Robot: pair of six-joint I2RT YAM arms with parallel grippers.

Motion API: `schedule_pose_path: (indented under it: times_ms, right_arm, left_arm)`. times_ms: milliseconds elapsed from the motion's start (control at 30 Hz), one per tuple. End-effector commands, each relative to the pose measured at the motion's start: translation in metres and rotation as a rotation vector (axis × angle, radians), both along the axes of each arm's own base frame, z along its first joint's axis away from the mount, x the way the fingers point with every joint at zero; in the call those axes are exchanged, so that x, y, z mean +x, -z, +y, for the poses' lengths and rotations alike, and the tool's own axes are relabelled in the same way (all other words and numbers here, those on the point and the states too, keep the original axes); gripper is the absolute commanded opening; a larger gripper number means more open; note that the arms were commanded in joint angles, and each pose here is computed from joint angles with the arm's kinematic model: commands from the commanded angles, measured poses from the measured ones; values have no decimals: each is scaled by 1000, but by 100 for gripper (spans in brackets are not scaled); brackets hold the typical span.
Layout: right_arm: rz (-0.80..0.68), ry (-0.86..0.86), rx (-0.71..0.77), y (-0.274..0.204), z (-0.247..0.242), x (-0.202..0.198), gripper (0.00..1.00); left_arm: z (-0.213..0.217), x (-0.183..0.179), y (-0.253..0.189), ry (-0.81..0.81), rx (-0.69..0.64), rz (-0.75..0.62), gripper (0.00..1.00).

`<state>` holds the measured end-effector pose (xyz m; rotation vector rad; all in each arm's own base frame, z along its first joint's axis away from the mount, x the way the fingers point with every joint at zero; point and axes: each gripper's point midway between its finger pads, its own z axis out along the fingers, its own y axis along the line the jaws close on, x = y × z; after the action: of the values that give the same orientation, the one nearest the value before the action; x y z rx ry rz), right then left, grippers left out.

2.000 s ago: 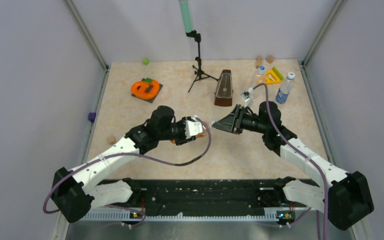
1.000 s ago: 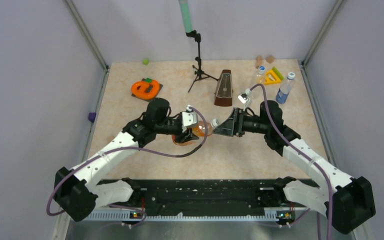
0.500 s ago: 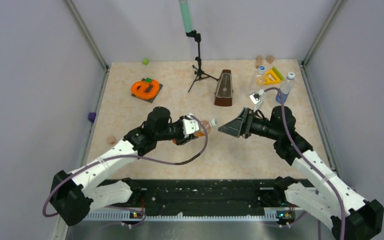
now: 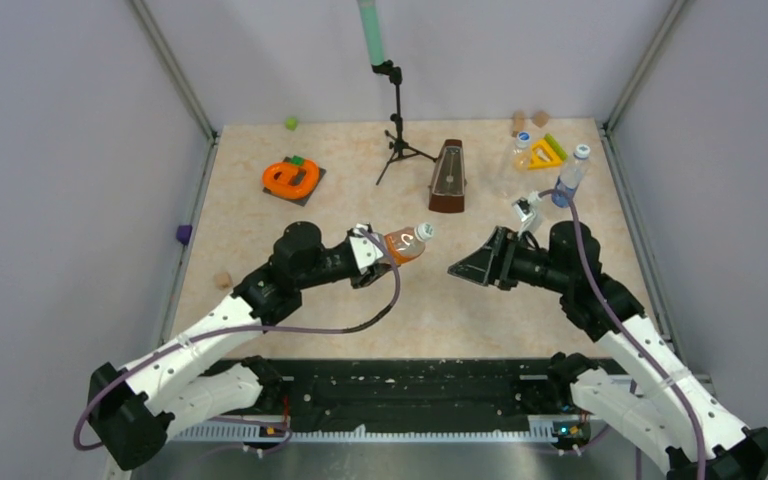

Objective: Unscrew the bottle caps
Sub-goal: Unscrew the bottle cap from the plastic bottle.

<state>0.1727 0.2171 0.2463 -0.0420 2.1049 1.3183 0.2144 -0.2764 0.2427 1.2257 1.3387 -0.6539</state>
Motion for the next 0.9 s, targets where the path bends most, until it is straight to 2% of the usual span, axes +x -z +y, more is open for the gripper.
schedule_pose_path:
  times_ms: [0, 300, 567, 867]
  right_arm:
    - [6, -10, -10, -15, 1, 1, 67]
    - [-1, 46, 105, -40, -2, -4, 70]
    - [14, 1, 251, -58, 14, 1, 70]
    - [29, -22, 157, -55, 27, 27, 69]
  left_arm:
    - [-1, -7, -22, 26, -62, -53, 0]
    - [3, -8, -17, 44, -12, -105, 0]
    - [9, -5, 5, 50, 115, -95, 0]
    - [3, 1, 14, 80, 173, -103, 0]
